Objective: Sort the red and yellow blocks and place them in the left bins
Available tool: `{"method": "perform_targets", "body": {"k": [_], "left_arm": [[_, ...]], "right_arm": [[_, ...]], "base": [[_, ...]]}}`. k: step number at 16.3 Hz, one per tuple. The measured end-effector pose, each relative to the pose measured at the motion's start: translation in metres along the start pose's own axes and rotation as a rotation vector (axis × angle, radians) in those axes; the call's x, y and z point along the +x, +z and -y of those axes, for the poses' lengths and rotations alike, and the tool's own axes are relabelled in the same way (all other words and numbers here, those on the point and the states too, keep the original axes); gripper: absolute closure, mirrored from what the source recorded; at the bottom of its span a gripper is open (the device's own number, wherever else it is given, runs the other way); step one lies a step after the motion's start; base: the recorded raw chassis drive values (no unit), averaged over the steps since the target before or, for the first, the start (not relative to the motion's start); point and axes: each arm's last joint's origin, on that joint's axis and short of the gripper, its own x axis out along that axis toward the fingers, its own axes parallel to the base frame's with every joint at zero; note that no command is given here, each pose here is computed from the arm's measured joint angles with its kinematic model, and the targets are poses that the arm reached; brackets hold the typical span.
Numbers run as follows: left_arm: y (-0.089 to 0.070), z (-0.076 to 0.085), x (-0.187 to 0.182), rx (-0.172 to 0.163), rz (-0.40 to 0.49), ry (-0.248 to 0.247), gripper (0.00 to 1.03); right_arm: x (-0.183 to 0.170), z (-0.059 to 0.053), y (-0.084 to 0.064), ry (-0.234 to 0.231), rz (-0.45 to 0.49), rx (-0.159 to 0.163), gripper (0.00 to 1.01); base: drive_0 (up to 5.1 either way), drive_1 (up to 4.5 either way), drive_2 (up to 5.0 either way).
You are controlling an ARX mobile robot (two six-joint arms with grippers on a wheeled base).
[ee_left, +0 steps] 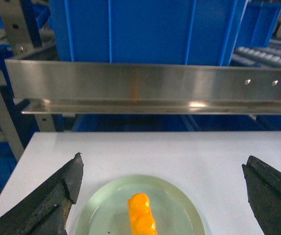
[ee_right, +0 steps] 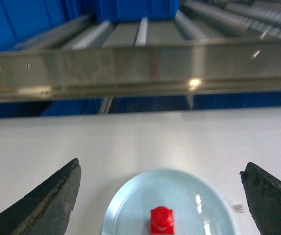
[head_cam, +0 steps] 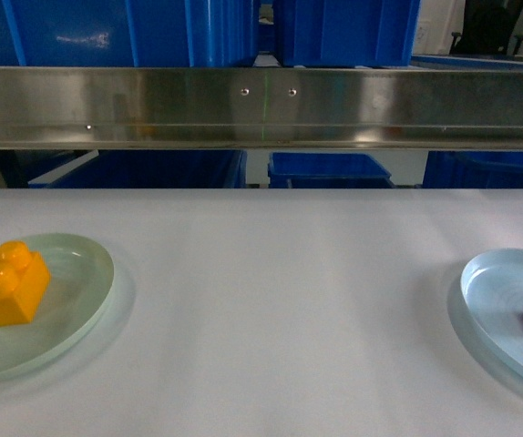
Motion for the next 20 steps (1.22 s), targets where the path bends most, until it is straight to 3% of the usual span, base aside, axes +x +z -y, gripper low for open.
{"method": "perform_targets", "body": {"k": [1, 3, 4, 5, 8, 12, 14, 15, 17, 20], "left_arm": [[-0.013, 0.004, 0.045, 0.013, -0.176, -0.015, 0.05], [-0.028, 0.011, 0.059, 0.038, -0.233, -0.03, 0.05], [-0.033, 0.017, 0.068, 0.055, -0.231, -0.033, 0.05], [-0.035, 0.022, 0.073, 0.061, -0.217, -0.046, 0.05], [-0.033, 0.026, 0.074, 0.064, -0.183, -0.055, 0.05], [-0.032, 0.025, 0.074, 0.064, -0.184, -0.044, 0.05], [-0.032, 0.025, 0.074, 0.064, -0.183, -0.044, 0.05], [-0.032, 0.025, 0.074, 0.064, -0.184, -0.044, 0.05], [-0.032, 0.025, 0.074, 0.064, -0.184, -0.044, 0.05], [-0.032, 0.025, 0.074, 0.064, -0.183, -0.044, 0.05]], "right_arm": [[0.067, 0.0, -0.012, 0.042, -0.25, 0.064, 0.03], [0.093, 0.001, -0.031, 0.036, -0.336, 0.093, 0.03], [0.101, 0.003, -0.042, 0.001, -0.323, 0.086, 0.03], [0.101, 0.004, -0.044, -0.015, -0.29, 0.082, 0.03], [0.099, 0.003, -0.038, -0.017, -0.245, 0.078, 0.03], [0.099, 0.003, -0.039, -0.017, -0.256, 0.079, 0.03], [0.111, -0.002, -0.057, 0.007, -0.348, 0.111, 0.03], [0.125, 0.0, -0.08, -0.018, -0.448, 0.114, 0.03], [0.134, 0.0, -0.097, -0.038, -0.532, 0.096, 0.03], [0.139, -0.001, -0.092, -0.037, -0.524, 0.088, 0.03]], "base": [[0.0, 0.0, 0.0], [0.0, 0.0, 0.0], [0.0, 0.0, 0.0], [0.0, 0.0, 0.0], [0.0, 0.0, 0.0], [0.0, 0.0, 0.0], [0.0, 0.0, 0.0], [0.0, 0.0, 0.0], [0.0, 0.0, 0.0], [0.0, 0.0, 0.0]]}}
